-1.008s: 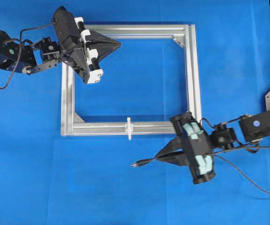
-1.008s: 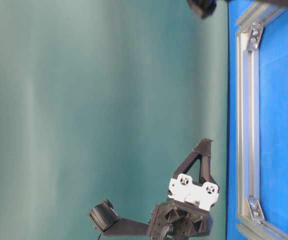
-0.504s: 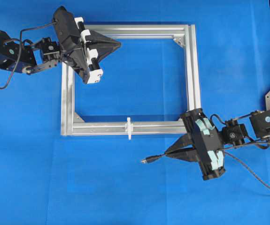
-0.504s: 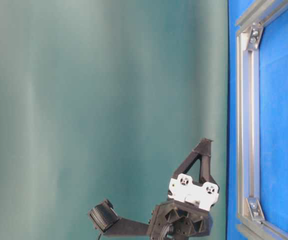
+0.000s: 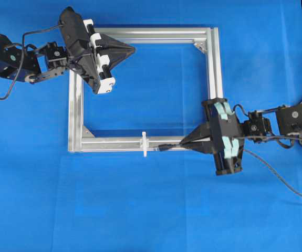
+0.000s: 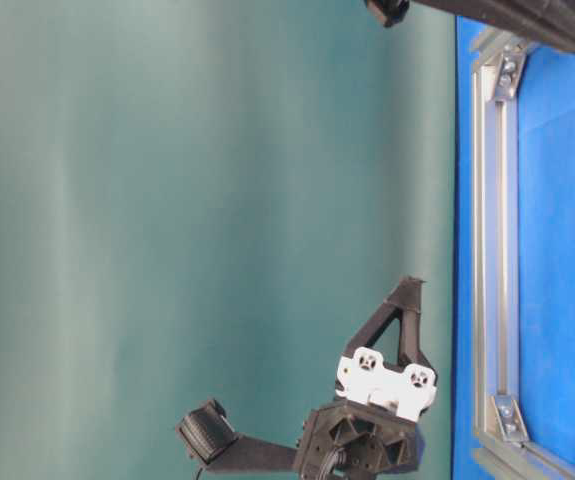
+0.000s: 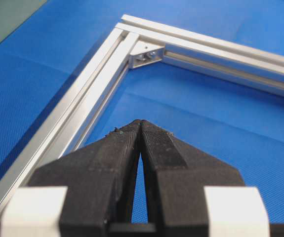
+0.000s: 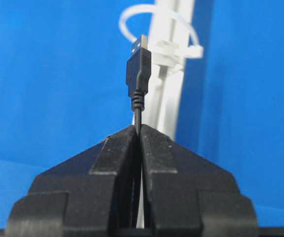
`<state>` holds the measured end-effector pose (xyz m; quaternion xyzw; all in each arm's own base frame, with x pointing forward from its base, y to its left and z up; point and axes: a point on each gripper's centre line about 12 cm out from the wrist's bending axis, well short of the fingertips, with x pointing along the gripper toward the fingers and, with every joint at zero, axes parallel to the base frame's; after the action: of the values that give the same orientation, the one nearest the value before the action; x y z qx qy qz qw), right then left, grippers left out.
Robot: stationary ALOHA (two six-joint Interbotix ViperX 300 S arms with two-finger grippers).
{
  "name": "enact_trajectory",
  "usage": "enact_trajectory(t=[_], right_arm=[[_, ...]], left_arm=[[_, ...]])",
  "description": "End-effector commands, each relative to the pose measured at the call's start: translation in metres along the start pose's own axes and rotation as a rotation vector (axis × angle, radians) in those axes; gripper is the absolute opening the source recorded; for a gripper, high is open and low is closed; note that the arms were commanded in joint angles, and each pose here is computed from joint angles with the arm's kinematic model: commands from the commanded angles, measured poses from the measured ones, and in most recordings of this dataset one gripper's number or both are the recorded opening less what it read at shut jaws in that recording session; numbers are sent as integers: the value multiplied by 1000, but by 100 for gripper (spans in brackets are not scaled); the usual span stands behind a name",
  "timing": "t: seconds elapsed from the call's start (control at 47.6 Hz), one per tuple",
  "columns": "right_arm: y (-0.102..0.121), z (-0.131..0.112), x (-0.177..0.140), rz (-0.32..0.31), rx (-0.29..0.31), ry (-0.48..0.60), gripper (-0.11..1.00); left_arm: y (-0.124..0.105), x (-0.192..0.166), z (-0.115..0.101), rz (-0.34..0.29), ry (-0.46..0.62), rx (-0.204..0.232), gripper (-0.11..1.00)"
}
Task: Insert the wire through the string loop located in the center.
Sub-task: 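Carry the cable plug with the right gripper toward the white zip-tie loop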
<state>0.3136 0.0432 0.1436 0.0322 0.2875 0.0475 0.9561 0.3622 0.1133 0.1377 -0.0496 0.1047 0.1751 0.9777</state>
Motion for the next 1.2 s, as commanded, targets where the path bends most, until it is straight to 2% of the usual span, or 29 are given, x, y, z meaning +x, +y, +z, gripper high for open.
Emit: enact_trajectory(t=[0.0, 1.176], right_arm=[[-3, 8, -3, -7, 9, -28, -2], [-7, 8, -3, -17, 15, -39, -2]], left_arm=[[0, -2, 16, -1, -49, 0, 0], [-2, -2, 15, -6, -49, 0, 0]])
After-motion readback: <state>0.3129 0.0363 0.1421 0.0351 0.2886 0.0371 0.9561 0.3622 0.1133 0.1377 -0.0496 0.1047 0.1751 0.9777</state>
